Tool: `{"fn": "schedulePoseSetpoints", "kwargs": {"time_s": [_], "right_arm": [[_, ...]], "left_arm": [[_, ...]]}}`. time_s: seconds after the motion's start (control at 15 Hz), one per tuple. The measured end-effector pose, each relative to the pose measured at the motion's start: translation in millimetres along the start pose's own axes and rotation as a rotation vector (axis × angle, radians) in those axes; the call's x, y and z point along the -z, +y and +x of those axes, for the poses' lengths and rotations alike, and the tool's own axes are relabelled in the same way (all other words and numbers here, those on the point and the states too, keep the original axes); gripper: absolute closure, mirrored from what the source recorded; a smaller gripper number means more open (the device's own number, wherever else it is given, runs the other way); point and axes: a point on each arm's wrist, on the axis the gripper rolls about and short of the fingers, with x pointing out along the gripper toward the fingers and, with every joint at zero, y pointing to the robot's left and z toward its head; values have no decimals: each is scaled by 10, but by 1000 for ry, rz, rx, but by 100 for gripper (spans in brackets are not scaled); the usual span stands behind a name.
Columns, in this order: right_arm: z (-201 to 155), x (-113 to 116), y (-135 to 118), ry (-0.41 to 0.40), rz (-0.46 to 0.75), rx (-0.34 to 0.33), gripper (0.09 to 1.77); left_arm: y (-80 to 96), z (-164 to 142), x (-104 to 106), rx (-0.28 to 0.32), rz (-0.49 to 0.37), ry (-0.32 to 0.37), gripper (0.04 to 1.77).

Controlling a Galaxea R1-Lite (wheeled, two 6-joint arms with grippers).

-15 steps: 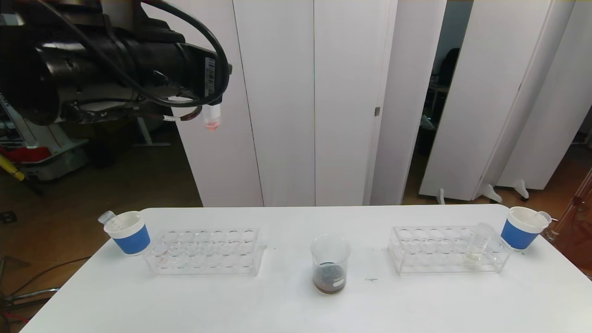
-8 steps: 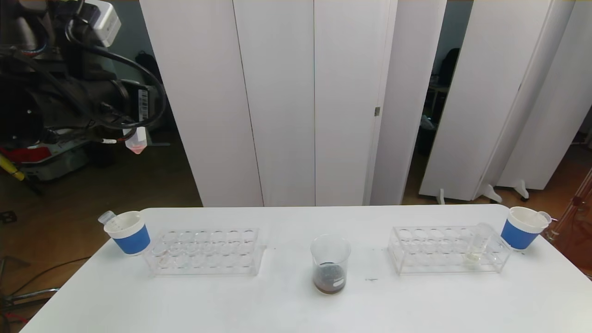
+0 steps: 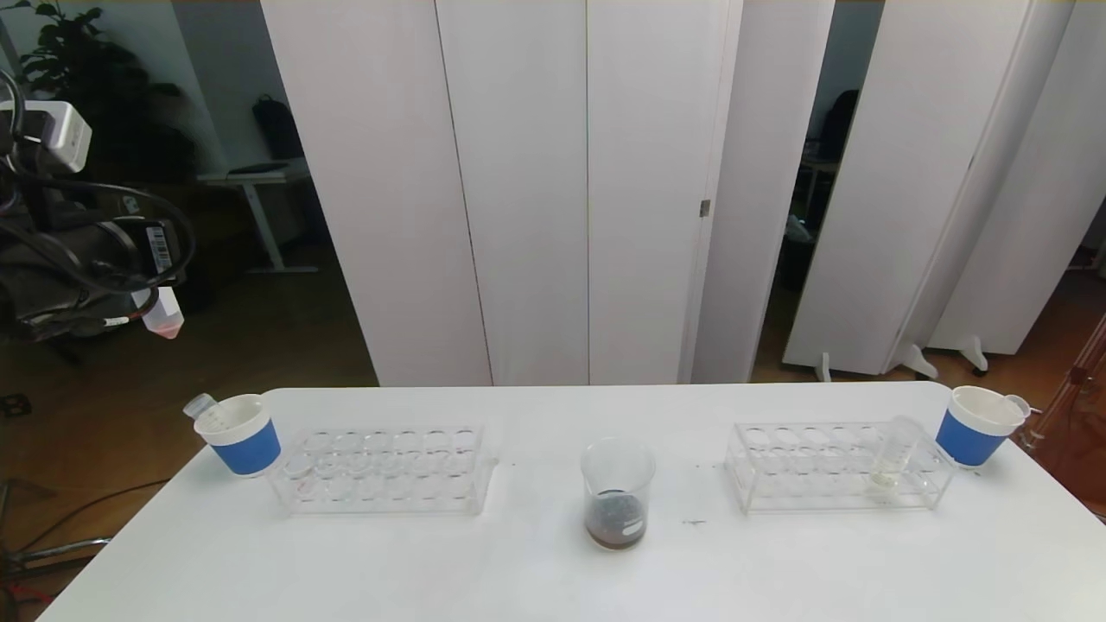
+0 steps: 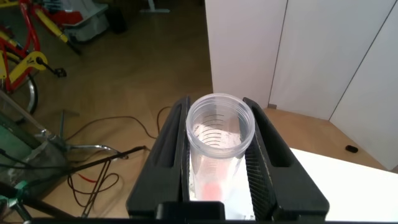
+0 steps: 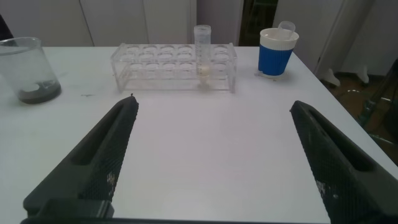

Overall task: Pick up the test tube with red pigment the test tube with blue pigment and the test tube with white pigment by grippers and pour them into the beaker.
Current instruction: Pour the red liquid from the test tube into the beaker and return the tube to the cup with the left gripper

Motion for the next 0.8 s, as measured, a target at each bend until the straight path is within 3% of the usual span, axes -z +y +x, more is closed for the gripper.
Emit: {"fn": "schedulePoseSetpoints", "kwargs": {"time_s": [0.13, 0.4, 0.6, 0.8], "right_arm": [[0, 0, 0, 0, 0, 0, 11], [0, 0, 0, 0, 0, 0, 11], [0, 0, 0, 0, 0, 0, 10], [0, 0, 0, 0, 0, 0, 11]], "left_arm": [[55, 91, 74, -27, -23, -11, 121], [56, 369, 269, -58, -79, -118, 121], [55, 595, 584, -74, -82, -56, 121], [61, 777, 831, -88, -102, -37, 121]]}}
